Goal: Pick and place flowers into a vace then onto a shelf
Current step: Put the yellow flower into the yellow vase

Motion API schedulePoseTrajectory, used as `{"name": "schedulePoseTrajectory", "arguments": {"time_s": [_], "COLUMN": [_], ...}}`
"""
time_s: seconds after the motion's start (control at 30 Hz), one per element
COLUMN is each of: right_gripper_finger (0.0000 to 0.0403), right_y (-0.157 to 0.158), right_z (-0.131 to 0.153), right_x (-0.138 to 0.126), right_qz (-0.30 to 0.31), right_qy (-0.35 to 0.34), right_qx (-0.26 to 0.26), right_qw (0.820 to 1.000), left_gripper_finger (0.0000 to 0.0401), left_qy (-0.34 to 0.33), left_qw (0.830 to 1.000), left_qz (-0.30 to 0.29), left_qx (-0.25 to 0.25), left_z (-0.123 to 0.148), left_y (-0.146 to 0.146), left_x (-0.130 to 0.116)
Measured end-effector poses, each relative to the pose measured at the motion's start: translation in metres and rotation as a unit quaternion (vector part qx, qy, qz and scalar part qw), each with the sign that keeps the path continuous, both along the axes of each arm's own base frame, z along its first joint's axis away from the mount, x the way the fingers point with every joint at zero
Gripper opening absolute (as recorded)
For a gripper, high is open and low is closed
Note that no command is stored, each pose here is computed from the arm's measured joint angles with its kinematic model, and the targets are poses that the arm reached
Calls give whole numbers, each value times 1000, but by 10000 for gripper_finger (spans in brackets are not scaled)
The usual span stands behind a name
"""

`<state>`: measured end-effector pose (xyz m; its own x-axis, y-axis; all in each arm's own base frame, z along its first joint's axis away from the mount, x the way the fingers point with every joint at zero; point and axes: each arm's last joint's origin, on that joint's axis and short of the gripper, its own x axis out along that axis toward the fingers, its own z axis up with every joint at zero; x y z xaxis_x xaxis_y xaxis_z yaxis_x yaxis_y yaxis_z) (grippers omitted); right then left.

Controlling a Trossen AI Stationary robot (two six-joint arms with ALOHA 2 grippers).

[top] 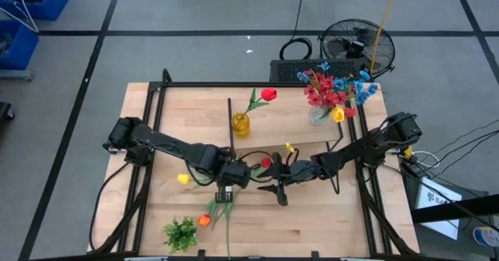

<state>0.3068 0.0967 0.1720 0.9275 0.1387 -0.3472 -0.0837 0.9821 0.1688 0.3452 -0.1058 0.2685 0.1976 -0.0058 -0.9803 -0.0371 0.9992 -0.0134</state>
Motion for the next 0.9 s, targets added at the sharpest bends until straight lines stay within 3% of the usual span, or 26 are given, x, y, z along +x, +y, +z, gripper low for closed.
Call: {"name": "schedulePoseTrajectory", "arguments": {"time_s": [0.3,0.57,0.9], "right_gripper_finger": [187,185,126], "right_y": [0,-1,-7], "right_z": [14,7,8], "right_x": [5,3,5], "right_qz": [-2,-2,-15], "right_qy": [-72,-38,-43], "right_qx": [24,13,31], "right_qw": [997,999,998], "left_gripper_finger": [5,5,5], "left_qy": [5,-1,-23], "left_qw": [1000,1000,999], "left_qz": [-17,-17,-19], "left_qx": [-13,-9,-14], "left_z": [-1,0,0], "left_y": [-2,2,2], "left_x": [0,2,6]}}
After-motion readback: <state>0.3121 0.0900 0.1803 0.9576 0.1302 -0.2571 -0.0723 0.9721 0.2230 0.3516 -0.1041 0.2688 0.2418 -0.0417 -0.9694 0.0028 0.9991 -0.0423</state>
